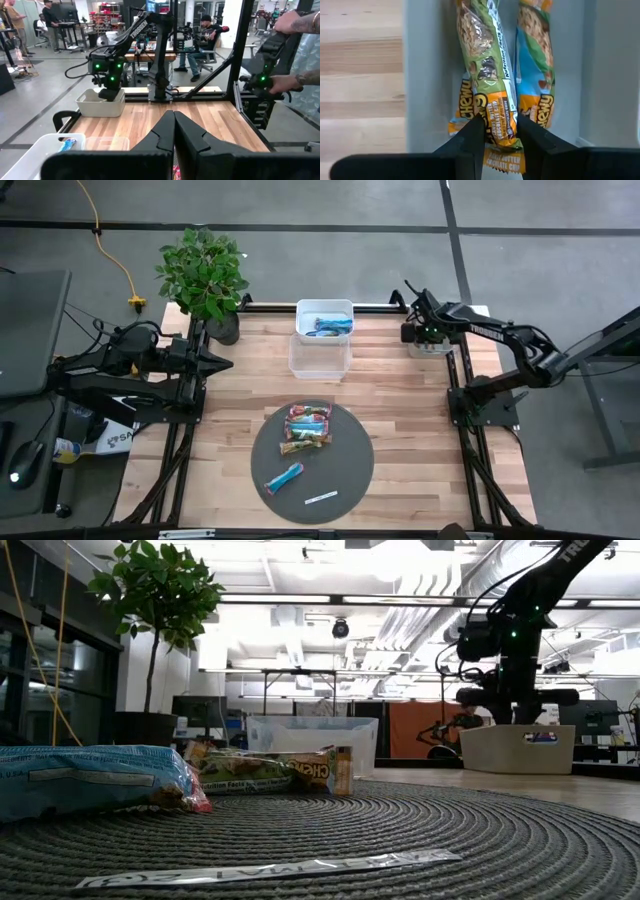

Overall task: Pick and place Granola Bars by type
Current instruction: Put the yellow granola bar into the gray bin

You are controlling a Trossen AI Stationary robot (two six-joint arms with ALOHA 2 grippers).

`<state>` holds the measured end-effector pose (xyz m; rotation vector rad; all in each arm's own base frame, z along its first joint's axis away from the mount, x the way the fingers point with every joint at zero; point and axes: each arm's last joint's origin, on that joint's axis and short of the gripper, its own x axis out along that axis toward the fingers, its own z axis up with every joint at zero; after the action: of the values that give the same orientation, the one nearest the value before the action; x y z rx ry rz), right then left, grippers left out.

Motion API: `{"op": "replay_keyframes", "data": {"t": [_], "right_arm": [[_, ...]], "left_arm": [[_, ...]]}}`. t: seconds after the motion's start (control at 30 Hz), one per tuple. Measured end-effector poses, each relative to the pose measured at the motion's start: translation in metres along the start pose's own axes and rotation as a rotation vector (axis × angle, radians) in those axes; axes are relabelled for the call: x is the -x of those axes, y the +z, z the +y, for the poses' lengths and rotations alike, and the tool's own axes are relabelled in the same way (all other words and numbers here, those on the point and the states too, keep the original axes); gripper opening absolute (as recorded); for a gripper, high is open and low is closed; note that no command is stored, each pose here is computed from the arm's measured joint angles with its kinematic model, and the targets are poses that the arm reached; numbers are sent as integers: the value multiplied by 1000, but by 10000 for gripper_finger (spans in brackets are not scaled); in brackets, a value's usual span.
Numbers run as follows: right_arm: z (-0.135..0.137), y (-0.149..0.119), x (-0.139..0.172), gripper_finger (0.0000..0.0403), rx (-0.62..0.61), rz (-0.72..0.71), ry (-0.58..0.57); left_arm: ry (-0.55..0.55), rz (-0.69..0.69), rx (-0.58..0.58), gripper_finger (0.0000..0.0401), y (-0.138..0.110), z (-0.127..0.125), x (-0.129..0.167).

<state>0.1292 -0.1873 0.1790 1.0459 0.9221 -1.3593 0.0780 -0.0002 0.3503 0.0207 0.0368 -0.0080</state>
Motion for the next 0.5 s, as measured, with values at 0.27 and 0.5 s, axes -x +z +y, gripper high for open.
{"op": "replay_keyframes", "data": {"t": [0.27, 0.5], "right_arm": [[-3, -5, -6, 78, -43, -2, -26], [-3, -5, -6, 94, -43, -7, -18]], "left_arm": [[0, 0, 0, 1, 0, 0, 0], [0, 0, 0, 1, 0, 0, 0]]}}
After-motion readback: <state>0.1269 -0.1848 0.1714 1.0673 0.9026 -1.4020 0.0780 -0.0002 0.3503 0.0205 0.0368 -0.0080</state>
